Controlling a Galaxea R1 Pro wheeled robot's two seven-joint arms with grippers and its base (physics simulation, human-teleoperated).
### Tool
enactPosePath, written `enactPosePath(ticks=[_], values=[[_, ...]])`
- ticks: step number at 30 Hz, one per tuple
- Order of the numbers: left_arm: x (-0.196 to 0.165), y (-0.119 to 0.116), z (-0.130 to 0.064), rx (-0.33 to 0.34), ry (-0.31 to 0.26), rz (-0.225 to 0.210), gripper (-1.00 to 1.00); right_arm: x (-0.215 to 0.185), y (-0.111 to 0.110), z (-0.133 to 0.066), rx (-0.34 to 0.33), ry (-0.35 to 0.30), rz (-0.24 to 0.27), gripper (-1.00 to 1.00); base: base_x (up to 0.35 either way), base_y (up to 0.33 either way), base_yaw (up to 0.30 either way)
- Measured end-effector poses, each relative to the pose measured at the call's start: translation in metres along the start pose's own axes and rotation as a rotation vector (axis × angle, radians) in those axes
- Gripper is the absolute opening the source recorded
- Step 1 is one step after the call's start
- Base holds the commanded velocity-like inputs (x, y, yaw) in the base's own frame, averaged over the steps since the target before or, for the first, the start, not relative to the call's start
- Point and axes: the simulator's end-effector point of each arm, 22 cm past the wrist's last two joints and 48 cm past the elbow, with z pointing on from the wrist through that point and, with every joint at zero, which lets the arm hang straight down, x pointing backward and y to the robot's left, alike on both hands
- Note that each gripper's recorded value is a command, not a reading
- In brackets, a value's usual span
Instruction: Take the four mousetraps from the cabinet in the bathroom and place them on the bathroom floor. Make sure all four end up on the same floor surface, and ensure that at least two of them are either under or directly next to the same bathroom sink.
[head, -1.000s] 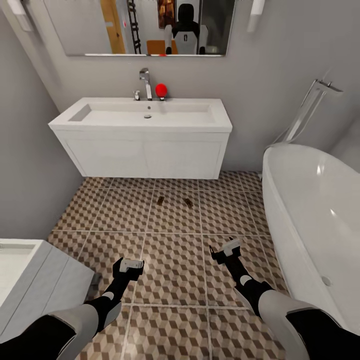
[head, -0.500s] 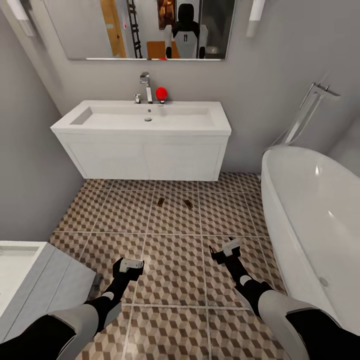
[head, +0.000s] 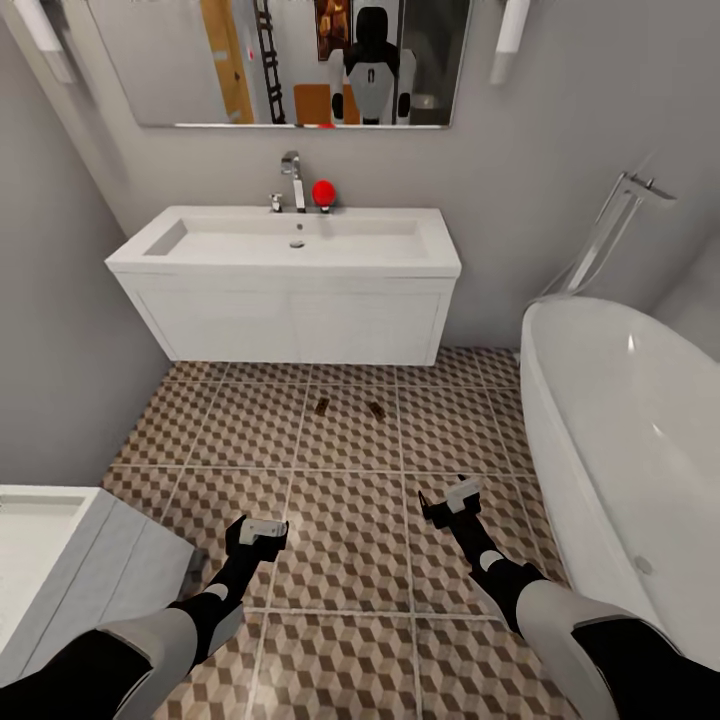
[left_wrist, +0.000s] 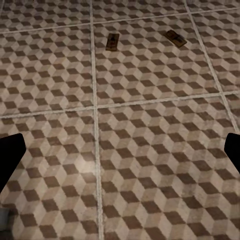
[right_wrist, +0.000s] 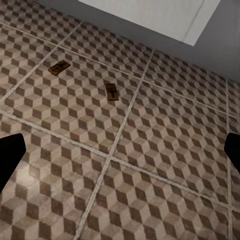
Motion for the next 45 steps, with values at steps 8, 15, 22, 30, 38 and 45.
enactPosePath(ticks=[8, 15, 22, 30, 38, 45], values=[[-0.009, -0.003, -0.007, 0.004, 0.0, -0.003, 1.0, -0.009, -0.002, -0.006, 0.0, 0.001, 0.0, 1.0, 0.0, 0.0, 0.0], [-0.016, -0.003, -0.014, 0.005, 0.001, -0.003, 1.0, -0.017, -0.004, -0.012, 0.0, 0.002, 0.0, 1.0, 0.0, 0.0, 0.0], [-0.023, -0.003, -0.021, 0.005, 0.001, -0.003, 1.0, -0.024, -0.005, -0.017, -0.001, 0.003, 0.0, 1.0, 0.0, 0.0, 0.0], [-0.03, -0.003, -0.028, 0.005, 0.001, -0.003, 1.0, -0.033, -0.007, -0.023, -0.001, 0.003, 0.0, 1.0, 0.0, 0.0, 0.0], [-0.037, -0.002, -0.035, 0.005, 0.001, -0.003, 1.0, -0.04, -0.008, -0.029, -0.002, 0.004, 0.0, 1.0, 0.0, 0.0, 0.0], [-0.043, -0.002, -0.042, 0.005, 0.002, -0.003, 1.0, -0.046, -0.01, -0.035, -0.002, 0.004, 0.0, 1.0, 0.0, 0.0, 0.0]])
